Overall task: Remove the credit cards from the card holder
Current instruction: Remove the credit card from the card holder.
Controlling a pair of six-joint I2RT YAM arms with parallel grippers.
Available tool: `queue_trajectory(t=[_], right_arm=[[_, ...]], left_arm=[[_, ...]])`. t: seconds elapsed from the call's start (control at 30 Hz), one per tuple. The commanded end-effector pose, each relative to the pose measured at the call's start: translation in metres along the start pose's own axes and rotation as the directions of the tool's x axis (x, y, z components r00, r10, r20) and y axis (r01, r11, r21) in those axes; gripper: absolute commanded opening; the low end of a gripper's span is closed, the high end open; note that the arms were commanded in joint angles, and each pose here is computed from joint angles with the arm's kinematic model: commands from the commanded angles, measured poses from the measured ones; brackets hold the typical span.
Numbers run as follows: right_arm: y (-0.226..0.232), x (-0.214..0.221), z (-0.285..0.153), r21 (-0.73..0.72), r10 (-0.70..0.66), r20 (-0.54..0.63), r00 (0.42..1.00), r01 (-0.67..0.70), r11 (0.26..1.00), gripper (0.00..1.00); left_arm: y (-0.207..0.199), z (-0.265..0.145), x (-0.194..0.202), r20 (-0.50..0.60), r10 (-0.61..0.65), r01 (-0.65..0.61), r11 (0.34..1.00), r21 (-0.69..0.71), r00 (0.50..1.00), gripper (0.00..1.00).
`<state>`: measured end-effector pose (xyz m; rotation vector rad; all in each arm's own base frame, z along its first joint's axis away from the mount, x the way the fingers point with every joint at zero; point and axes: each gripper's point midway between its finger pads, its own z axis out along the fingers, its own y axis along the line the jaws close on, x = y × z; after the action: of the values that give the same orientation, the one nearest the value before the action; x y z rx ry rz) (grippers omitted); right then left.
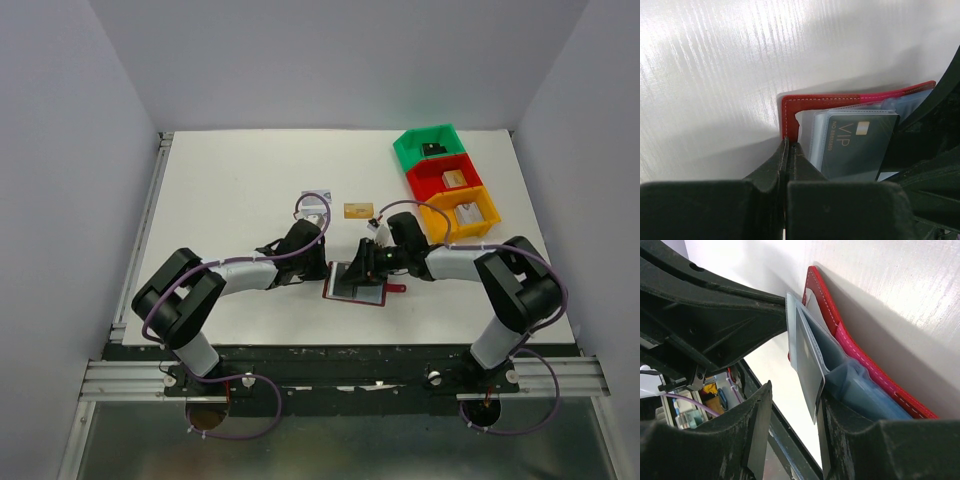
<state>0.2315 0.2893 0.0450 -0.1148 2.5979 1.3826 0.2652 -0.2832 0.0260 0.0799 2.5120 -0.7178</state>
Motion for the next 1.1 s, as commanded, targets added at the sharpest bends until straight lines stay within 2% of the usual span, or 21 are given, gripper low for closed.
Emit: queue_trajectory(t=[0.0, 0.83, 1.07], right_arm=[[0.009, -0.006, -0.004, 0.002, -0.036, 0.02, 0.999, 0.036, 0.999, 0.47], [0.005, -0.007, -0.019, 0.028, -0.044, 0.051, 0.998, 0.043, 0.999, 0.44], [0.017, -0.011, -0.019, -0.031, -0.049, 0.071, 0.996, 0.051, 0.998, 0.44]], left_arm=[[0.032, 0.005, 0.036, -0.112, -0.008, -0.005, 0.993, -0.119, 0.994, 0.0], [0.039, 0.008, 0.038, -0.128, -0.048, 0.031, 0.991, -0.127, 0.991, 0.0], [0.032, 0.01, 0.039, -0.144, -0.034, 0.022, 0.996, -0.086, 0.989, 0.0]])
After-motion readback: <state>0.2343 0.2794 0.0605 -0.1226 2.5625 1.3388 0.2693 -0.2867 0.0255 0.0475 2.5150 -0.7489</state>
